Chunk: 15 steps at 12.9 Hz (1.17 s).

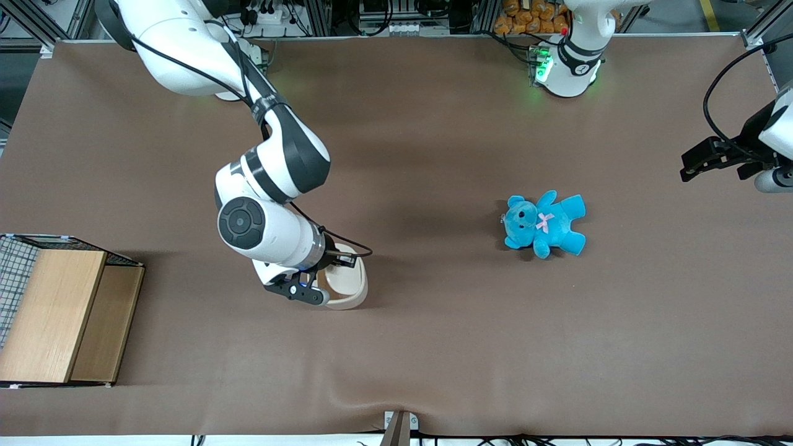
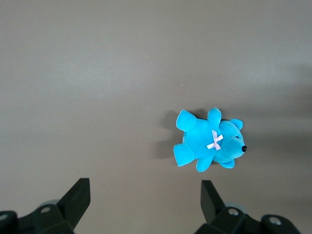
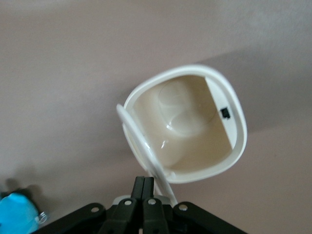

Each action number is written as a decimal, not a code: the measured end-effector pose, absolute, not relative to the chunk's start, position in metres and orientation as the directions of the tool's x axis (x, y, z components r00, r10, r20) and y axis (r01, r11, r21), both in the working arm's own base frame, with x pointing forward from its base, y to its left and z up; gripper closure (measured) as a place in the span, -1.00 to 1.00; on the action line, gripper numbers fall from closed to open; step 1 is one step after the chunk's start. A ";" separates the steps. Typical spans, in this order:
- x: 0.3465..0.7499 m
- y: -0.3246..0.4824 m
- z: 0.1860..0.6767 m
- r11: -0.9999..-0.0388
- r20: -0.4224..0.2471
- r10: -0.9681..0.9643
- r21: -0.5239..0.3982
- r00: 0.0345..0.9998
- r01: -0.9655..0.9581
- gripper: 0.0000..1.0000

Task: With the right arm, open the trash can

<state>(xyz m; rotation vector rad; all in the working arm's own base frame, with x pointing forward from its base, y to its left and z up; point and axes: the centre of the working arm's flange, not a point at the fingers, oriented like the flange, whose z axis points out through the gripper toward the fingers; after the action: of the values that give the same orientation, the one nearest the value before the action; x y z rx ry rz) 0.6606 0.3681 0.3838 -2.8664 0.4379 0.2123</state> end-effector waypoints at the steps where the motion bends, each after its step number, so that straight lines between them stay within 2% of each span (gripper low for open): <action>1: 0.659 0.373 0.390 -0.922 -0.188 -0.282 -0.219 0.941 -0.320 0.98; 6: 0.650 0.390 0.424 -0.880 -0.228 -0.345 -0.259 0.911 -0.398 0.97; 7: 0.650 0.383 0.435 -0.878 -0.237 -0.349 -0.256 0.907 -0.405 0.83; 10: 0.651 0.351 0.470 -0.870 -0.271 -0.356 -0.252 0.894 -0.423 0.21; 11: 0.650 0.343 0.478 -0.870 -0.278 -0.358 -0.246 0.891 -0.427 0.21; 12: 0.650 0.335 0.487 -0.869 -0.279 -0.362 -0.245 0.890 -0.430 0.07; 15: 0.652 0.304 0.513 -0.859 -0.277 -0.387 -0.238 0.880 -0.453 -0.59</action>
<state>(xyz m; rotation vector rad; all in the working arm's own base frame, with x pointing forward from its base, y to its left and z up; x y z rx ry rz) 0.6520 0.3037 0.5132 -2.7524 0.6302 0.3166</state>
